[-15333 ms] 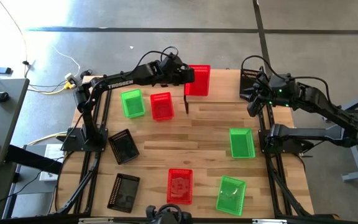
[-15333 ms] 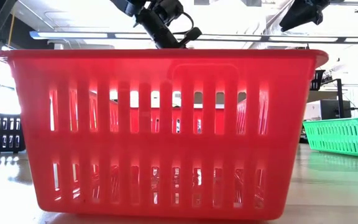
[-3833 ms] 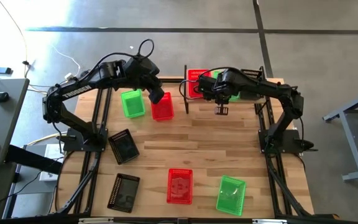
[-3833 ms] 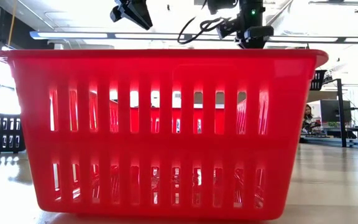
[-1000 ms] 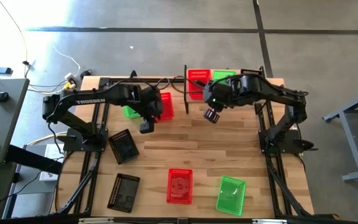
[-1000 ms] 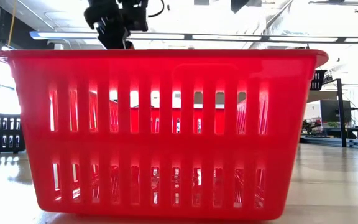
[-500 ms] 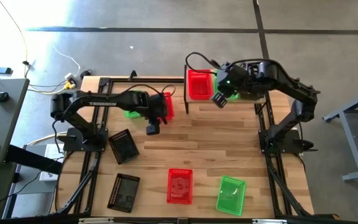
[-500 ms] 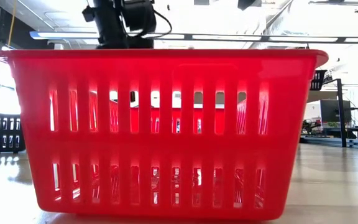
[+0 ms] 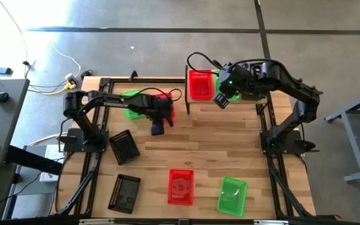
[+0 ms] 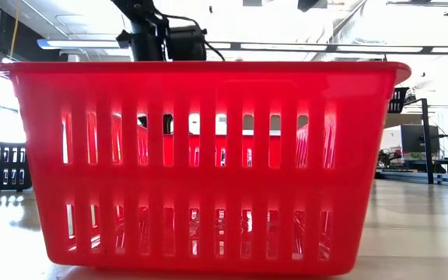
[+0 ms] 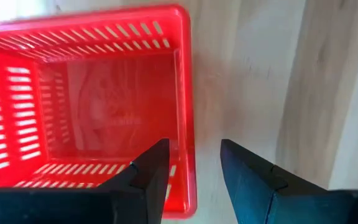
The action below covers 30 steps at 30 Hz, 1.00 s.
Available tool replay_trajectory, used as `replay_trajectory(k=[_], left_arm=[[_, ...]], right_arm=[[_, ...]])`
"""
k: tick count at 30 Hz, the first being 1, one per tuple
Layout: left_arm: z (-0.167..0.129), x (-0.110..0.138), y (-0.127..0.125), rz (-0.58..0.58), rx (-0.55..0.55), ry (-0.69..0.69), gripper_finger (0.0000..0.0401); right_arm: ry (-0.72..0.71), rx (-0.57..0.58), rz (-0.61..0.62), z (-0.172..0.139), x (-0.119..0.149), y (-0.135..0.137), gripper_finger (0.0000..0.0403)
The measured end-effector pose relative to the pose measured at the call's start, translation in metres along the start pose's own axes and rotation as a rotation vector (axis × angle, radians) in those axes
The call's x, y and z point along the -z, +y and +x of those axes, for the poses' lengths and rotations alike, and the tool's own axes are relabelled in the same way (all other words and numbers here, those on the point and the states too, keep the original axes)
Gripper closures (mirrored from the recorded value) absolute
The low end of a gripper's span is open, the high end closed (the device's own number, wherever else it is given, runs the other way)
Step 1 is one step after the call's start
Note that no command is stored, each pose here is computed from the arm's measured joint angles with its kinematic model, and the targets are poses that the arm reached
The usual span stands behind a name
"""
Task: Stack baskets on shelf by color
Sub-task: Stack the top red bin on top of the red bin
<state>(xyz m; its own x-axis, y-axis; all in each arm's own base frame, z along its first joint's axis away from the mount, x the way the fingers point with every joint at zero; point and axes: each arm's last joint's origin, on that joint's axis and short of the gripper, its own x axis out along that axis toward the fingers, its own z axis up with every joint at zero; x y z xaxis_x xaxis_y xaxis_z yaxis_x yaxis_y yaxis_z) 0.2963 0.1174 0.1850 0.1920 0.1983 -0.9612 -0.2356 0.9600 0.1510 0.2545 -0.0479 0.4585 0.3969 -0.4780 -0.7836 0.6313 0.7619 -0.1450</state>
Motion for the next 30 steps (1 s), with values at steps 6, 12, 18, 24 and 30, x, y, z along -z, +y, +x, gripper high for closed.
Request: replay_trajectory(k=[6, 12, 18, 24, 30], left_arm=[[0.016, -0.001, 0.0, -0.009, 0.002, 0.039, 0.0269], [0.024, -0.001, -0.001, -0.009, 0.013, 0.057, 0.0302], [0.02, -0.001, 0.0, -0.028, 0.014, 0.045, 0.0377], [0.012, 0.002, 0.0, -0.072, 0.035, 0.054, 0.0392], [-0.003, 0.009, -0.004, -0.115, 0.039, 0.086, 0.0397]], right_arm=[[0.001, -0.002, 0.006, 0.0, 0.0, 0.0, 0.0334], [0.002, -0.005, 0.008, 0.0, 0.0, 0.0, 0.0334], [0.006, -0.015, 0.027, 0.0, 0.0, 0.0, 0.0334], [0.007, -0.017, 0.046, 0.0, 0.0, 0.001, 0.0334], [0.008, -0.019, 0.063, 0.0, 0.0, 0.001, 0.0334]])
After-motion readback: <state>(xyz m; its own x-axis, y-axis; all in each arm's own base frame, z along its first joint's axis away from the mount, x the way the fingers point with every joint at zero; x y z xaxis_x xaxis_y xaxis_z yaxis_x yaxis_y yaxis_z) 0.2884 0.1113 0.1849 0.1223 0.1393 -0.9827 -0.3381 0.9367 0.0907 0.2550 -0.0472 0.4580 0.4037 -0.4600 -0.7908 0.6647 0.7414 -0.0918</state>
